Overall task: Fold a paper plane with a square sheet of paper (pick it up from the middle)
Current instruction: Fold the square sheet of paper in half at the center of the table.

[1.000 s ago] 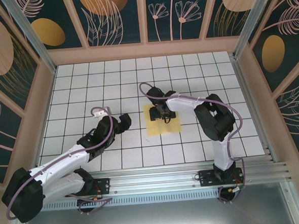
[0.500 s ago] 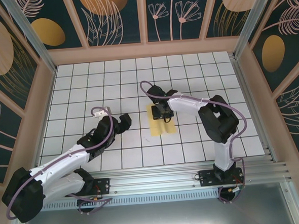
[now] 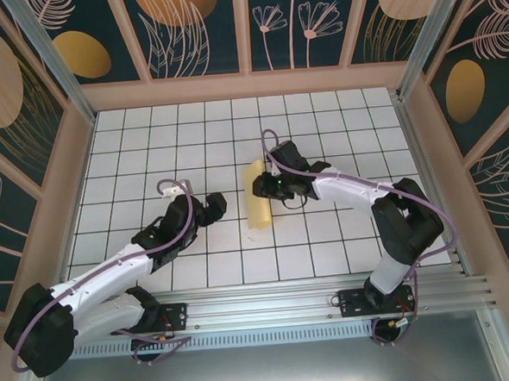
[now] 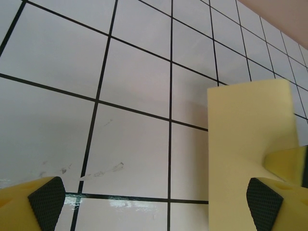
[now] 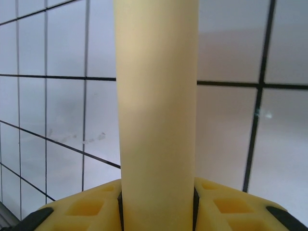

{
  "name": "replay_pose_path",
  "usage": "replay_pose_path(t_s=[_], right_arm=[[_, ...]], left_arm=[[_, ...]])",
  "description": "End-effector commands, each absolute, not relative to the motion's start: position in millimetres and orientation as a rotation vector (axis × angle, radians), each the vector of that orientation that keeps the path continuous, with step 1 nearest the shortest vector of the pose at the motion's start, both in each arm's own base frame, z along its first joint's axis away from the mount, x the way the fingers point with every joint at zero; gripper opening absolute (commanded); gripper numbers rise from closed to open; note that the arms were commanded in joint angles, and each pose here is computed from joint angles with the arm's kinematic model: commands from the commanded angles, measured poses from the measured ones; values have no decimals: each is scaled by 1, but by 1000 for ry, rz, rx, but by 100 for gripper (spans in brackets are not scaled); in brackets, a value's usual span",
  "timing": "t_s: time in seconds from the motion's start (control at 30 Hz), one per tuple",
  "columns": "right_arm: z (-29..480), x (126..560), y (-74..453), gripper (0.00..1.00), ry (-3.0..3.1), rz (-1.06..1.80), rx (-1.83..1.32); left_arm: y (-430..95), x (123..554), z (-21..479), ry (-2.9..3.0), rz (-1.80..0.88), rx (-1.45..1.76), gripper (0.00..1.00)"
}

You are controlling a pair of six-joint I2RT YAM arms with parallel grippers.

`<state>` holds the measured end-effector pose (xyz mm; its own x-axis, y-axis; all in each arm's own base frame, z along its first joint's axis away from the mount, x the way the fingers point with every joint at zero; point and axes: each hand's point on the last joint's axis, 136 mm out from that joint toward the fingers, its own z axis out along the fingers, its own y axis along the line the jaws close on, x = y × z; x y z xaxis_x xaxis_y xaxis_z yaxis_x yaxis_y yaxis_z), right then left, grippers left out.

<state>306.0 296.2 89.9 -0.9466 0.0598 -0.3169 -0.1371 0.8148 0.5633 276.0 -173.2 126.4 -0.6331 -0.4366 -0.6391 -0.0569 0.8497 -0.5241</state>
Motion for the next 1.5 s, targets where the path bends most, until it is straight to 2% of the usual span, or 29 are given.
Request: replay_pose_path(t_s=[0.0, 0.1, 0.17, 0.23, 0.37, 0.5, 0.73, 0.9, 1.47], right_arm=[[74, 303, 291, 39, 2689, 945, 18], [64, 298, 279, 49, 2710, 920, 46], [63, 296, 273, 51, 2713, 912, 42], [62, 294, 264, 59, 2717, 888, 44], [60, 295, 243, 63, 2730, 817, 75], [59, 289, 238, 63, 2744, 796, 44], [47, 291, 231, 57, 2768, 719, 62], [41, 293, 222, 52, 2787, 626, 56], [28, 292, 222, 51, 2815, 614, 55]], left_arm=[[-188, 281, 141, 2181, -686, -326, 99], [-197, 279, 141, 2192, -735, -291, 98], [-204, 278, 140, 2204, -765, -263, 98], [-212, 278, 140, 2218, -797, -232, 98], [-226, 277, 137, 2248, -843, -182, 98], [-236, 278, 135, 2262, -896, -172, 90], [-249, 278, 128, 2285, -966, -175, 75], [-253, 280, 125, 2291, -989, -187, 71], [-265, 282, 114, 2330, -1019, -184, 64]])
